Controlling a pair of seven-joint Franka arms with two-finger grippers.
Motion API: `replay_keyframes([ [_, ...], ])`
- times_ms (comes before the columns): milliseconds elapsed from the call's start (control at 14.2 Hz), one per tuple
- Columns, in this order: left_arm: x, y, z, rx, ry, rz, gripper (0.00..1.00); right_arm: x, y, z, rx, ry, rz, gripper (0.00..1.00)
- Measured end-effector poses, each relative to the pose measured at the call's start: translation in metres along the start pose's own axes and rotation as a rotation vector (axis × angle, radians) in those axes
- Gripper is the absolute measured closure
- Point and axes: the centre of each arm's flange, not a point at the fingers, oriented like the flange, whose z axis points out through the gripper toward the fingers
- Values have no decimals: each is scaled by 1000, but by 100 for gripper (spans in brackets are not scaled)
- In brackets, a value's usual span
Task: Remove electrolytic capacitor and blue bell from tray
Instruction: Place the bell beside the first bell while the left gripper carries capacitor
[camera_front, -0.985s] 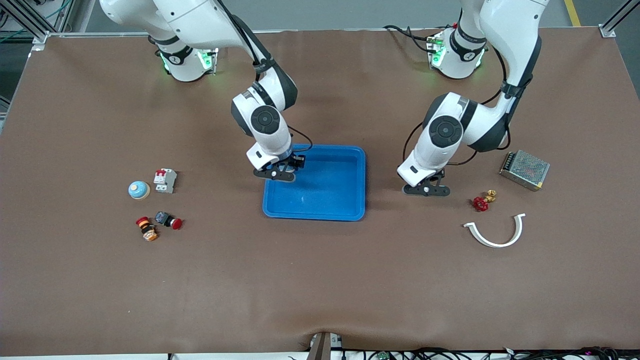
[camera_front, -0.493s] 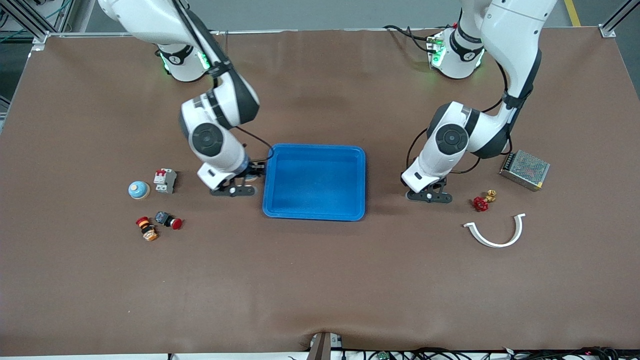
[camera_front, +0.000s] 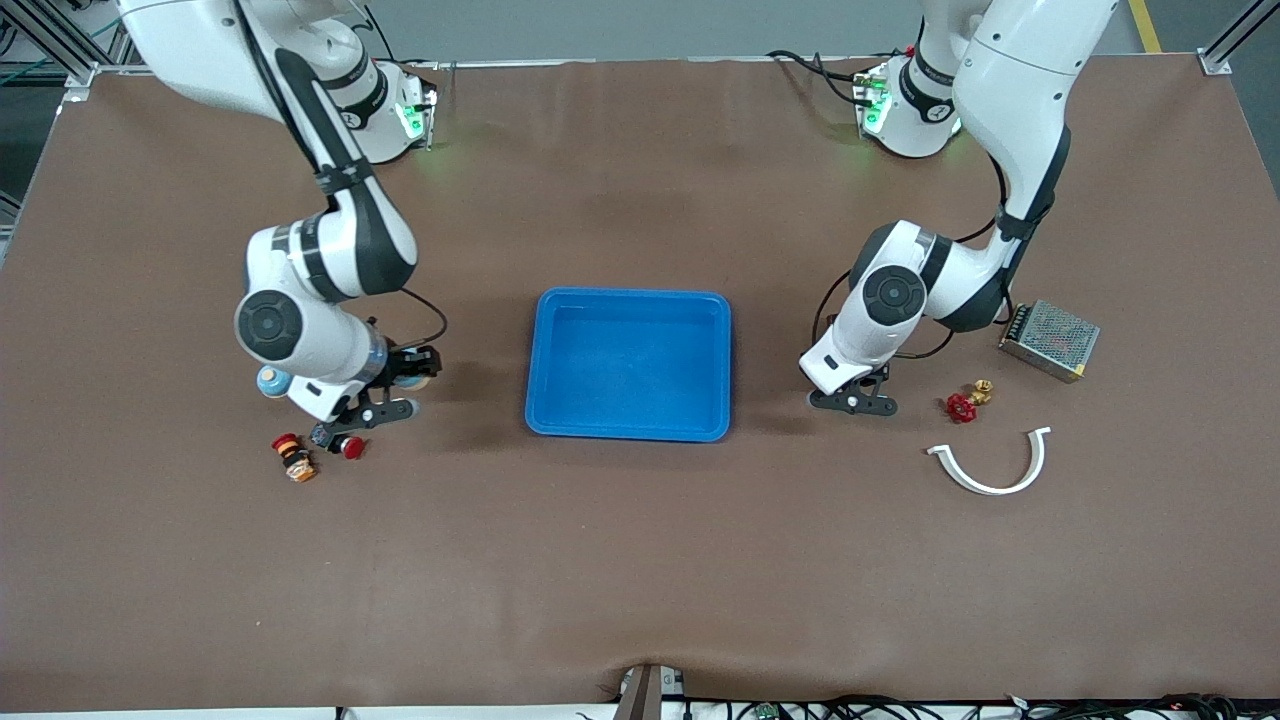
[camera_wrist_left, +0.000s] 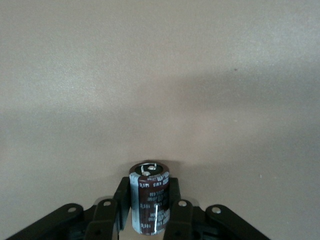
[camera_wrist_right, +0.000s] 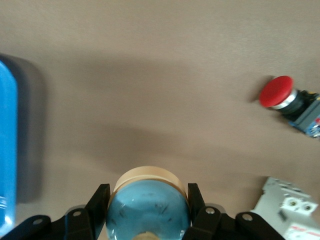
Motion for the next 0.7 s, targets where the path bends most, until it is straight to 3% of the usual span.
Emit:
replay_keyframes([
  [704, 4, -12, 4, -1, 4, -17, 66, -14, 18, 55, -50, 83, -55, 33],
])
